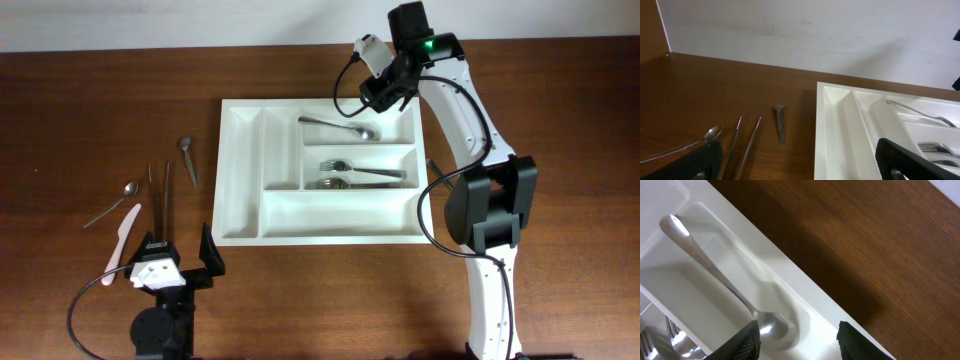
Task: Pack container
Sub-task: 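Carry the spoon with the right gripper into the top compartment, then lower the spoon and open the right gripper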
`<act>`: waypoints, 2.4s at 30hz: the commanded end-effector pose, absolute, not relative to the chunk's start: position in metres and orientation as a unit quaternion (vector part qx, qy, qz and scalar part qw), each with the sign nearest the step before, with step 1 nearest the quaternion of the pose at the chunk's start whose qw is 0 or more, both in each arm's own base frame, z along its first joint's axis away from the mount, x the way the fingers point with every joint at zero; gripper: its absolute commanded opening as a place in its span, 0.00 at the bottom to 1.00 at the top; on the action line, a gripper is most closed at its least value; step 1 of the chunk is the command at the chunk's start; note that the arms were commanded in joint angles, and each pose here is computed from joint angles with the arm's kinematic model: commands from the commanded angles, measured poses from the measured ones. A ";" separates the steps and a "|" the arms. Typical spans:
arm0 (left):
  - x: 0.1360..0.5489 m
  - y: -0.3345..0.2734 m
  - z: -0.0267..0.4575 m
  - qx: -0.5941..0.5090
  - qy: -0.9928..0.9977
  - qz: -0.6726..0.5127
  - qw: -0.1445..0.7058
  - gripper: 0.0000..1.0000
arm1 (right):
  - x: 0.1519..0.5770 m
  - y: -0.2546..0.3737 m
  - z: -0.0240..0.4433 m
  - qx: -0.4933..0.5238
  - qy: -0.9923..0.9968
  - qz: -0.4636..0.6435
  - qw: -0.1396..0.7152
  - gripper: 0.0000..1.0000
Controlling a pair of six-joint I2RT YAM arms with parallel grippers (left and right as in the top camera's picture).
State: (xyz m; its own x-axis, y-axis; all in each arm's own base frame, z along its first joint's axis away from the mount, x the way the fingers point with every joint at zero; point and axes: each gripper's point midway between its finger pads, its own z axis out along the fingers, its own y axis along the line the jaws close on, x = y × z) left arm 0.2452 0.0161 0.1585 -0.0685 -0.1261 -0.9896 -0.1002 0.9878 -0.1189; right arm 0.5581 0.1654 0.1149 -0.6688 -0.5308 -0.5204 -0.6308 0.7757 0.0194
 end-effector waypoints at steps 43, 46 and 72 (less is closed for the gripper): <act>0.245 0.015 0.158 -0.069 0.730 -0.007 0.680 0.99 | 0.517 0.202 0.027 -0.341 0.921 0.131 0.136 0.50; 0.245 0.015 0.158 -0.069 0.730 -0.007 0.680 0.99 | 0.518 0.199 0.021 -0.340 0.923 0.122 0.132 0.50; 0.245 0.015 0.158 -0.069 0.730 -0.007 0.680 0.99 | 0.536 0.135 0.012 -0.281 0.948 0.074 0.127 0.50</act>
